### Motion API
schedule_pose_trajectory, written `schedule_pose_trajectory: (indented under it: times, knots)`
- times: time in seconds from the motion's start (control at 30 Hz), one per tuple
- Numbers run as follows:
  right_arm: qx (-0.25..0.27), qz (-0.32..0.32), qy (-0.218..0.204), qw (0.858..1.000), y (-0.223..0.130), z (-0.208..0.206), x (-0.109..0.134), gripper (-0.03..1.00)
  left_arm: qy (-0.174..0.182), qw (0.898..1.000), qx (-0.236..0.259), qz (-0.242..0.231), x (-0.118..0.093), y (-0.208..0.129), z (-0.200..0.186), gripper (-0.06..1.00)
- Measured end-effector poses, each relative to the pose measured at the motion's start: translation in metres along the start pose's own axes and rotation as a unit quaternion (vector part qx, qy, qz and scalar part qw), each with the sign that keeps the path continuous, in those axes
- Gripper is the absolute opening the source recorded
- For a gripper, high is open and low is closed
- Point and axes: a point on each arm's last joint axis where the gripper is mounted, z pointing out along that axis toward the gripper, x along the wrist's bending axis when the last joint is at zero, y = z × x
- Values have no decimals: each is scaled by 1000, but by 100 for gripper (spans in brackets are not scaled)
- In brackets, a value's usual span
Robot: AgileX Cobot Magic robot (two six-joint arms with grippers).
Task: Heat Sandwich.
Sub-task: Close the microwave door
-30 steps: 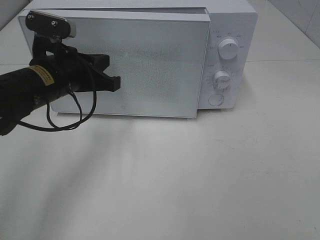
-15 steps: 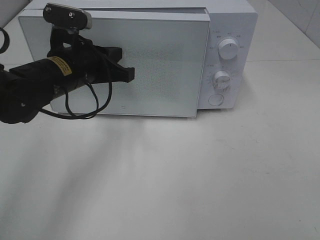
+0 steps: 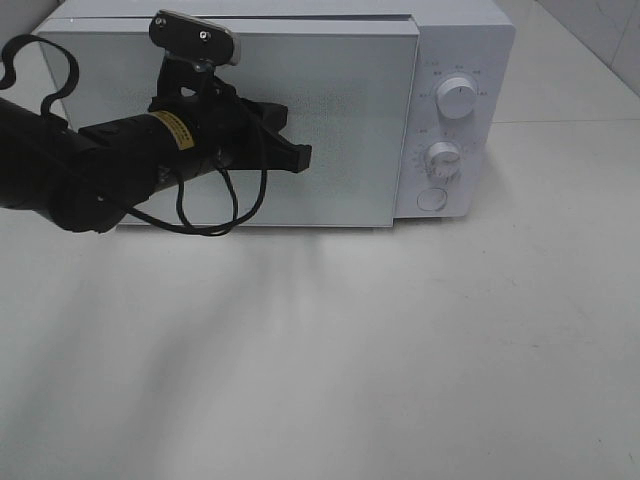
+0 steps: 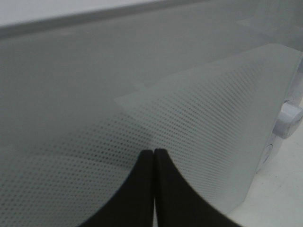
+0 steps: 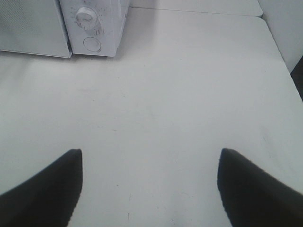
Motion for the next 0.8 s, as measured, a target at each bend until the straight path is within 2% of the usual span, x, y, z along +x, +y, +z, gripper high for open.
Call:
schedule_pose_trajectory:
  times: [0.8]
  knots:
    - [0,0,0,1000,0,0,0,76,-48,998,2,34,-36,14,51,0]
